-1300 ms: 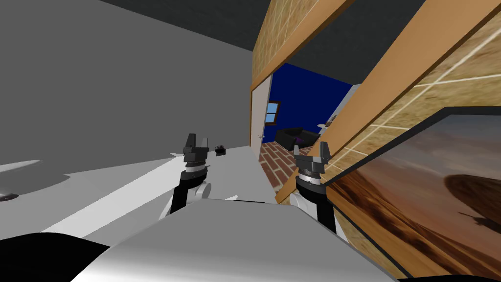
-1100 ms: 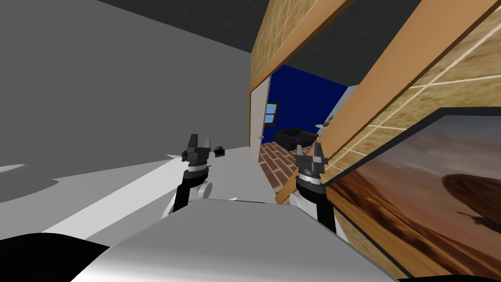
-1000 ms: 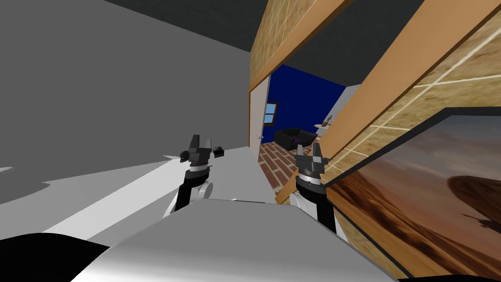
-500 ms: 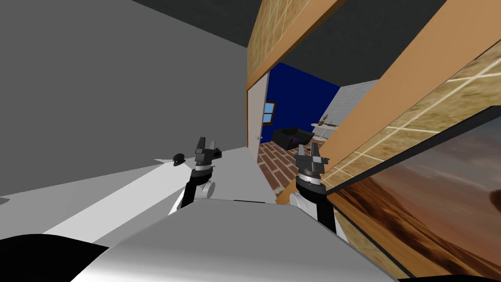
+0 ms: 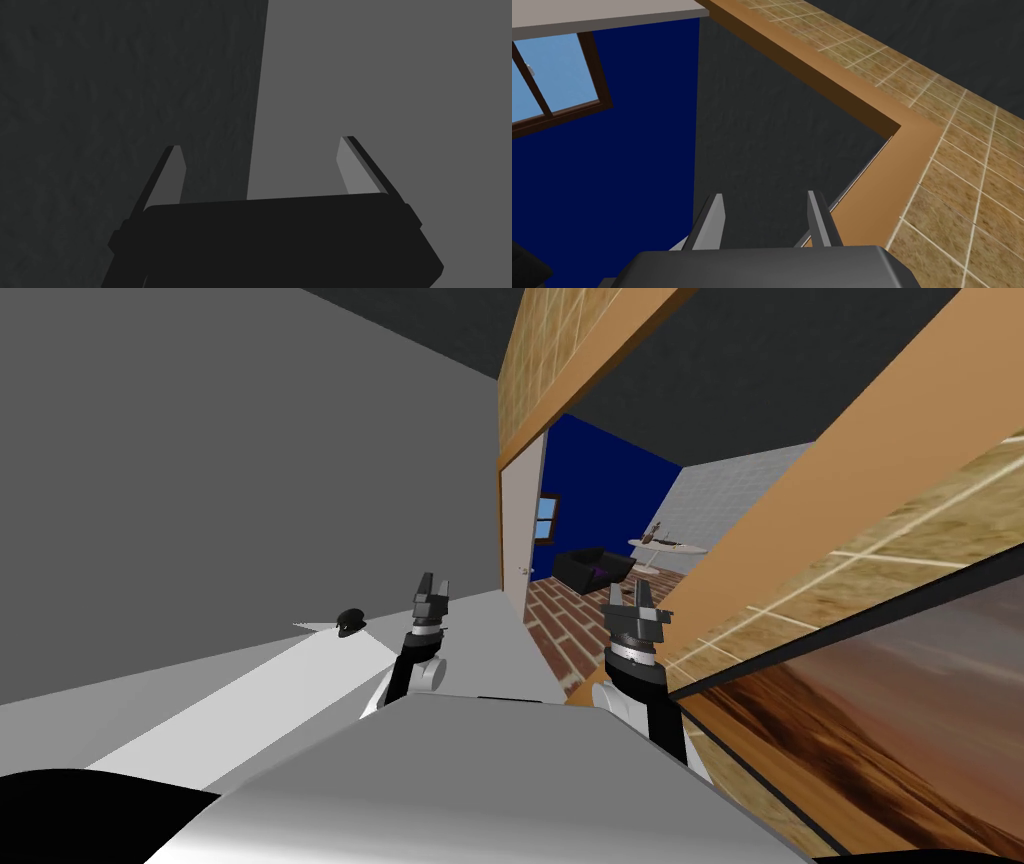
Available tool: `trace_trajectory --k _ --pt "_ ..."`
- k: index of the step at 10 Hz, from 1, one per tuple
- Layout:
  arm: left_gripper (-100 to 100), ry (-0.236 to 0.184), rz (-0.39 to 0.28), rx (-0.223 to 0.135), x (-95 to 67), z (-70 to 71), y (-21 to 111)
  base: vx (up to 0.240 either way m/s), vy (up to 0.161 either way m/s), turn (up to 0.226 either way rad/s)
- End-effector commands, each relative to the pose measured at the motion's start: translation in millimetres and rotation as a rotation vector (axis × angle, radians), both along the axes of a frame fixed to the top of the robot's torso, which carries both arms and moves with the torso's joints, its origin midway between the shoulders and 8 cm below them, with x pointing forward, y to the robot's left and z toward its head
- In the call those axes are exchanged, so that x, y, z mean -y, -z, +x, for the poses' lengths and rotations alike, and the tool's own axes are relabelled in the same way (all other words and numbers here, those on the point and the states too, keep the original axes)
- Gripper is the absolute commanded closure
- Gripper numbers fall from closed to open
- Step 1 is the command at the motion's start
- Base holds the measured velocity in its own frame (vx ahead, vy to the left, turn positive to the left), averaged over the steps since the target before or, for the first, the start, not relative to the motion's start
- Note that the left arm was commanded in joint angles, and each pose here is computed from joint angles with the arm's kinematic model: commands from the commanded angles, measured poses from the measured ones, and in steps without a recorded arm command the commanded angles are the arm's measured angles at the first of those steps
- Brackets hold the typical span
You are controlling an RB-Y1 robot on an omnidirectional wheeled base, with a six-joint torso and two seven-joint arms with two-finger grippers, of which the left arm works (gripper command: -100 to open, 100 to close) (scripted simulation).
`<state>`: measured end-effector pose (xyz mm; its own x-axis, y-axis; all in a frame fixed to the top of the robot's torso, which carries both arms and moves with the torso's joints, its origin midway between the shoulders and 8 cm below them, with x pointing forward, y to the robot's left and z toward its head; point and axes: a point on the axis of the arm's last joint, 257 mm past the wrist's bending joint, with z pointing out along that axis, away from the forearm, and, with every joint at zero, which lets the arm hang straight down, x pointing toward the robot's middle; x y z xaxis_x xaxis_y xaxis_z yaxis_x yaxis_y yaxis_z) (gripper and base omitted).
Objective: Push the door open
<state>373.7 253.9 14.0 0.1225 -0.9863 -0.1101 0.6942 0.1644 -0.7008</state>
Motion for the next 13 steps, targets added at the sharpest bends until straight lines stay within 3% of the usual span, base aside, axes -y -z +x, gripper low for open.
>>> trace_trajectory --k 1,13 --pt "-100 0.014 -0.005 -0.016 1.6 6.4 9.3 0.116 0.052 -0.106" --pt "-100 0.113 -0.035 -0.141 29.3 51.6 81.1 0.104 0.052 -0.094"
